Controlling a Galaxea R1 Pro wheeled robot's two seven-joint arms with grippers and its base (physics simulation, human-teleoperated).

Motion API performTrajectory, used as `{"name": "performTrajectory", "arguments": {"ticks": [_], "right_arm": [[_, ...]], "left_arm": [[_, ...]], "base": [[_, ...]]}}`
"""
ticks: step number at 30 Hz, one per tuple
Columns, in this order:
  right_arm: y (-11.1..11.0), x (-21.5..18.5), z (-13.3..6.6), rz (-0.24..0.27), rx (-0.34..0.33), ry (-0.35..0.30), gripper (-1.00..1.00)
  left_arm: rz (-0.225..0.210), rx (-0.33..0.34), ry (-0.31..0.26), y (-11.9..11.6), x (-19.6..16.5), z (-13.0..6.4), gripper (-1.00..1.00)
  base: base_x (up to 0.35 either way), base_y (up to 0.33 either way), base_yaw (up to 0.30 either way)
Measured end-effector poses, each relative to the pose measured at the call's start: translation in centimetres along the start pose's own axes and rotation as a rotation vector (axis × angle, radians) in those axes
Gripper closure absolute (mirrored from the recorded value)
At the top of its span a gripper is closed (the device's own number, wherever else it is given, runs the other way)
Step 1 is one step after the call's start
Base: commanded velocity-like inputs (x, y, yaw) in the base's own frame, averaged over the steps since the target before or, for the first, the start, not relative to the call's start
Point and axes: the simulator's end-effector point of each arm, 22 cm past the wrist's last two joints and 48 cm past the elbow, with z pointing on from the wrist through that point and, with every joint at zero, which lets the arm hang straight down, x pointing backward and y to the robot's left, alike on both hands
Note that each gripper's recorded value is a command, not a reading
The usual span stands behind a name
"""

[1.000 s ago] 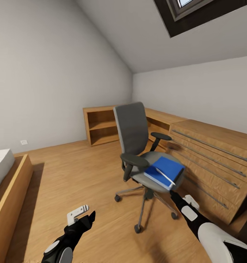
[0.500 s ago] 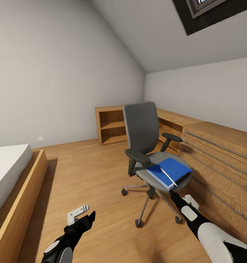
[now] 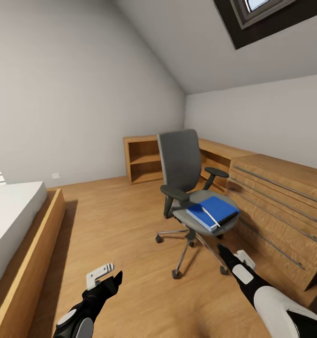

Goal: In the bedroom, organize the workspace by keeping the computer under the desk, ensuring the monitor is on the desk, placing the keyboard on the desk next to the monitor, placing the mouse on the desk next to the keyboard, moving the folder from the swivel chair onto the desk next to the mouse, stacking the notebook on top of the folder with the pen on top of the notebook, and positioning the swivel chair next to the desk.

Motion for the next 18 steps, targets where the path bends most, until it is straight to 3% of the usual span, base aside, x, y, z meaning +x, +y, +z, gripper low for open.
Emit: {"name": "performTrajectory", "arguments": {"ticks": [13, 18], "right_arm": [[-0.2, 0.6, -0.5, 0.0, 0.006, 0.021, -1.0], [0.0, 1.0, -1.1, -0.004, -0.002, 0.03, -1.0]], "left_arm": [[-0.001, -0.002, 0.007, -0.1, 0.1, -0.1, -1.0], [0.004, -0.013, 0.041, -0.2, 0.7, -0.1, -1.0]], "base": [[-0.039, 0.0, -0.198], [-0.001, 0.0, -0.226]]}}
